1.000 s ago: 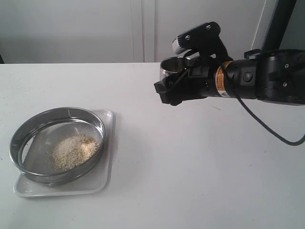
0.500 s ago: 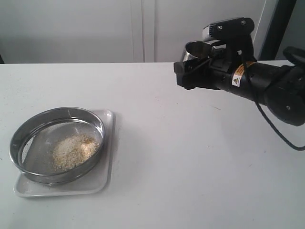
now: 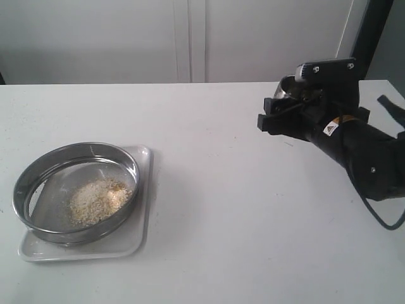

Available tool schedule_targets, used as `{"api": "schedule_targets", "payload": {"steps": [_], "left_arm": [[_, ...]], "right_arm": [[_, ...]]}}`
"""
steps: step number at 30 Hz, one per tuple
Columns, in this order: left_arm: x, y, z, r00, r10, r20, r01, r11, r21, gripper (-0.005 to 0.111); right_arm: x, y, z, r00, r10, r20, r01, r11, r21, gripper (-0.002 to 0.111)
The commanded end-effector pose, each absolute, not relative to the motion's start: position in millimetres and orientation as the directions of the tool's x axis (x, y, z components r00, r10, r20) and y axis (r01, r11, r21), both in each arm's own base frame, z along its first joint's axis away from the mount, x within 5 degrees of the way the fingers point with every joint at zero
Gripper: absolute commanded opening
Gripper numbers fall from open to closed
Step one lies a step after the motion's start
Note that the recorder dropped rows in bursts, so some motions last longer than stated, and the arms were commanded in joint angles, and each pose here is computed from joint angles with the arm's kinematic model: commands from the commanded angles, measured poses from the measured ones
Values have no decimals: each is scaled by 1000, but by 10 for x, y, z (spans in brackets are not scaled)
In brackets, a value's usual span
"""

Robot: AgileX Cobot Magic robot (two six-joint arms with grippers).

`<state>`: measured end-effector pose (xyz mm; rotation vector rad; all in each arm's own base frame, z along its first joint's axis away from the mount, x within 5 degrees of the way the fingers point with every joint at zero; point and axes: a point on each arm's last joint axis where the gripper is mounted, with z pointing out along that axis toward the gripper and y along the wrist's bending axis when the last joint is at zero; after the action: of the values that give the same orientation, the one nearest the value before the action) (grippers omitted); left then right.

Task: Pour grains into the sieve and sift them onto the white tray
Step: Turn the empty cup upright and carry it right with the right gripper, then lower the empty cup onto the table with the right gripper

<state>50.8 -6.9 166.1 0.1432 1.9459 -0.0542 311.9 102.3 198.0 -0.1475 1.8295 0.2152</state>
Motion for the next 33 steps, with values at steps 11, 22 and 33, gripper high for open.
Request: {"api": "schedule_targets", "payload": {"steps": [11, 22, 33], "left_arm": [[506, -68, 1647, -367, 69, -928, 122, 992, 26, 0], [506, -68, 1647, -367, 69, -928, 122, 992, 26, 0], [506, -68, 1647, -367, 69, -928, 122, 992, 26, 0]], "right_arm": [[3249, 1015, 1462, -275, -7, -961, -182, 982, 45, 0], [3277, 1022, 1270, -278, -22, -960, -183, 983, 30, 0], [3297, 1019, 1063, -262, -37, -964, -178, 984, 11, 0]]}}
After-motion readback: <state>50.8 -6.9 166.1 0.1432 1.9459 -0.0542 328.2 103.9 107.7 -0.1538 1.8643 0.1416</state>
